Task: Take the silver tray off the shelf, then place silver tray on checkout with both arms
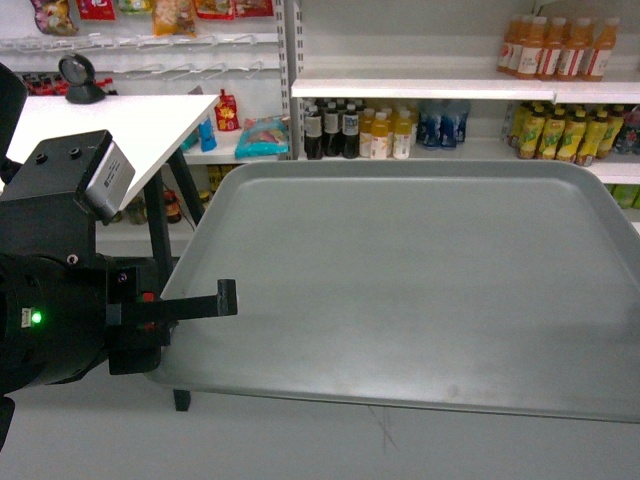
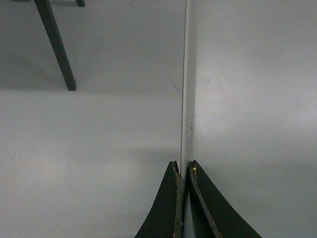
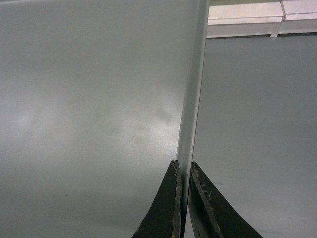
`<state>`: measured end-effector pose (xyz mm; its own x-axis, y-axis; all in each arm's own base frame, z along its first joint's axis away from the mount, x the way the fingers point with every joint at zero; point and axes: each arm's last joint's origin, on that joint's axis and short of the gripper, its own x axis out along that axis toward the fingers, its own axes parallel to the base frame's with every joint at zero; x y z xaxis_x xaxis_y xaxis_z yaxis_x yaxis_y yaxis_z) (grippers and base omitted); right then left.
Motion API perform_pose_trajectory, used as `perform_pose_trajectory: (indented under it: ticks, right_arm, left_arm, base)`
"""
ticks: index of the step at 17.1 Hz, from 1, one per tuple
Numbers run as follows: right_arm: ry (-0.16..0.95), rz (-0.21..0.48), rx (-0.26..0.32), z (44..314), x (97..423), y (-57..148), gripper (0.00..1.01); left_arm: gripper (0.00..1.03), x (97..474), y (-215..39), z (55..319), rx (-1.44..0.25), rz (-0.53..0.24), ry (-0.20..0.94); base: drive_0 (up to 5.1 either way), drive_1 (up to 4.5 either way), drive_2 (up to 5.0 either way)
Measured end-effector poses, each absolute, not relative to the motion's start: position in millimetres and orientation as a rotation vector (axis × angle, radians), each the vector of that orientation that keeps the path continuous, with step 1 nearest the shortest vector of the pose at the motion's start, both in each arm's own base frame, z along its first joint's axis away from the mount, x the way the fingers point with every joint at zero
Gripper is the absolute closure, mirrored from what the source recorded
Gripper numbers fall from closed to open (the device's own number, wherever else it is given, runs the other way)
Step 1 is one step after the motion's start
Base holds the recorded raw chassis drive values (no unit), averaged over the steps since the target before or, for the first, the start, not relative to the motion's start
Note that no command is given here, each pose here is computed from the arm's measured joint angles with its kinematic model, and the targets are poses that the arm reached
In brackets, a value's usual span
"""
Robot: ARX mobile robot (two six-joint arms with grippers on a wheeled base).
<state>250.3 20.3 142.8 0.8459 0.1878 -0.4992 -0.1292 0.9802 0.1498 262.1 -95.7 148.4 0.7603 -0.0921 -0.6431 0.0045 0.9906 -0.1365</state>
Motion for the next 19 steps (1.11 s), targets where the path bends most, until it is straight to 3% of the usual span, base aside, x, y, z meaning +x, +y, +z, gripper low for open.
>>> perform_pose_trajectory:
  ticks: [19]
  right_arm:
    - [0.537,0.168,0.112,142.9,250.5,20.2,0.98]
  left_arm:
    - [1.0,262.2,-95.7,148.2,-0.13,-0.053,0.706]
  base:
    - [-5.0,2.43,2.4]
